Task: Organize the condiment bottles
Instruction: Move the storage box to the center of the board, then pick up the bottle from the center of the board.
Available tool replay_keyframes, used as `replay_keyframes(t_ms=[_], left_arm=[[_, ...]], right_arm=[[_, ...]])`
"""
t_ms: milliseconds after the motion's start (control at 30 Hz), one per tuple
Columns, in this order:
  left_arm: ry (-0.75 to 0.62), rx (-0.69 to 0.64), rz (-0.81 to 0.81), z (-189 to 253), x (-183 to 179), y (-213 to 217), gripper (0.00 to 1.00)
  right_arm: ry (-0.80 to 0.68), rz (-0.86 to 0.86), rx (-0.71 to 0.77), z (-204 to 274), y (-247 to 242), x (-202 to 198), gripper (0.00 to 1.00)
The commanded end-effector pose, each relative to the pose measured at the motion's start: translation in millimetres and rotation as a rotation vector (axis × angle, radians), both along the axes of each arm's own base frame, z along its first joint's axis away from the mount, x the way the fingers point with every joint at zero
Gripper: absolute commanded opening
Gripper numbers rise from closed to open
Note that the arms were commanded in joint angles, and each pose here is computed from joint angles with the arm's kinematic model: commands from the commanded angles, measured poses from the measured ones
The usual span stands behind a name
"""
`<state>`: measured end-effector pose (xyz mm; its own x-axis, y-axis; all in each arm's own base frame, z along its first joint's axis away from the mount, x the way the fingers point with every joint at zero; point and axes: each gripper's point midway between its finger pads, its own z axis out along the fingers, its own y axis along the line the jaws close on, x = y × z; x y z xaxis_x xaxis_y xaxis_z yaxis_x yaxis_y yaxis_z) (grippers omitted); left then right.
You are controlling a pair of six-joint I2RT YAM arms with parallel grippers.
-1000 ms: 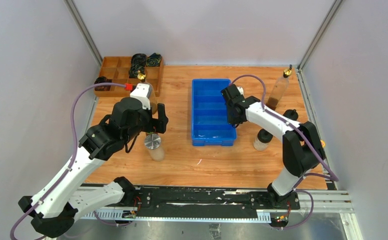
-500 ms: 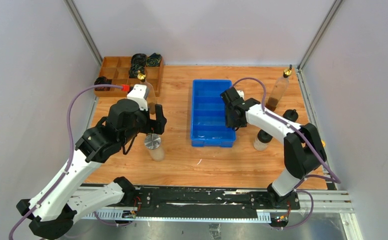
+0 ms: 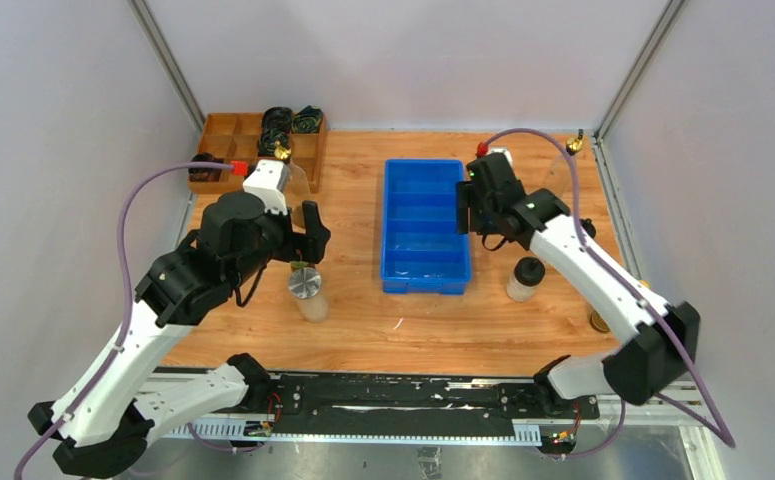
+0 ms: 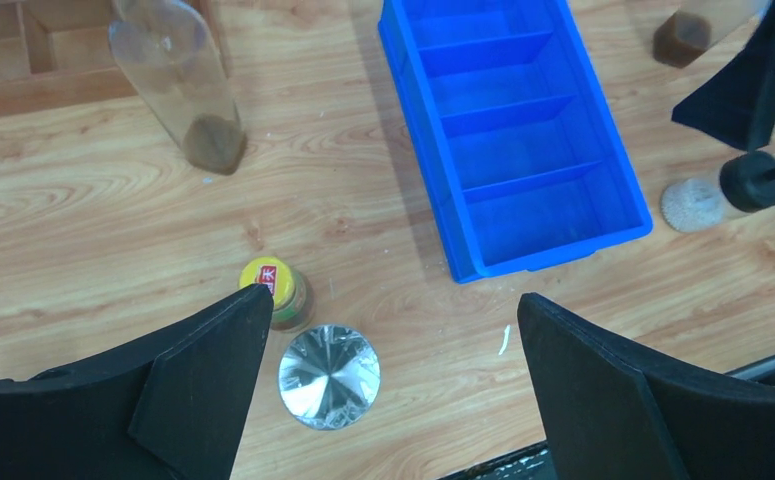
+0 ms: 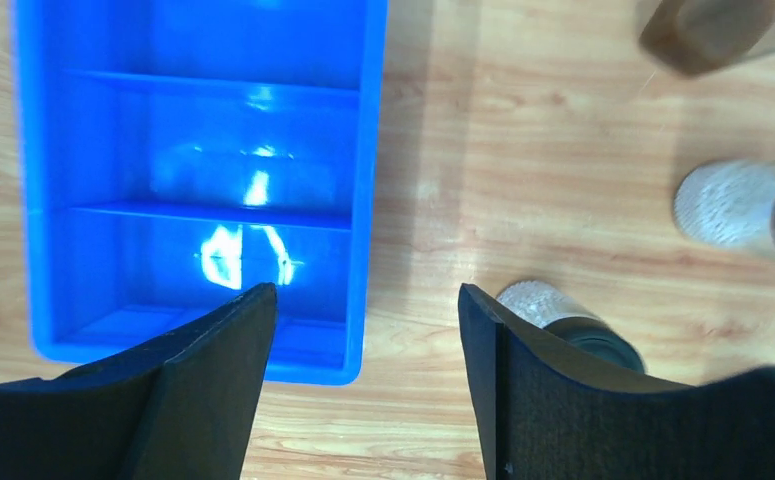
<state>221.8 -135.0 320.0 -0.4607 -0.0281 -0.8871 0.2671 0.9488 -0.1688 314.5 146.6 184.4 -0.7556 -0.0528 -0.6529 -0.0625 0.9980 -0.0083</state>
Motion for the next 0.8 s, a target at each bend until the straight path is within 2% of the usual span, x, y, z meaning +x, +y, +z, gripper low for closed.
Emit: replay_keyframes(t_ms=[0,233,433,600,767], left_arm=[[-0.038,-0.071,-0.065,25.1,-12.8,-5.9,1.0],[-0.032,-0.171,-0.094,22.4,-36.3,-2.6,1.0],[-0.001,-0.197,-0.093,12.5,-34.9,-9.2,1.0],[-0.011,-0.186,-0.081,14.0,-16.6,-20.6,1.0],[-0.056,-0.163,-0.041,19.2,5.1,-25.0,1.0]], right_arm=[[-0.14,0.088,0.034,63.8,-5.4,-19.1,0.77],[-0.268,0.071,0.083,89.7,-36.6,-56.2,1.0],[-0.327,0.051,0.12,90.8,-50.4,-70.1,1.0],[-0.325,0.045,0.097,76.9,-52.8,-67.6,1.0],[-0.328,0.115,0.17,74.3,-33.5,-67.1,1.0]])
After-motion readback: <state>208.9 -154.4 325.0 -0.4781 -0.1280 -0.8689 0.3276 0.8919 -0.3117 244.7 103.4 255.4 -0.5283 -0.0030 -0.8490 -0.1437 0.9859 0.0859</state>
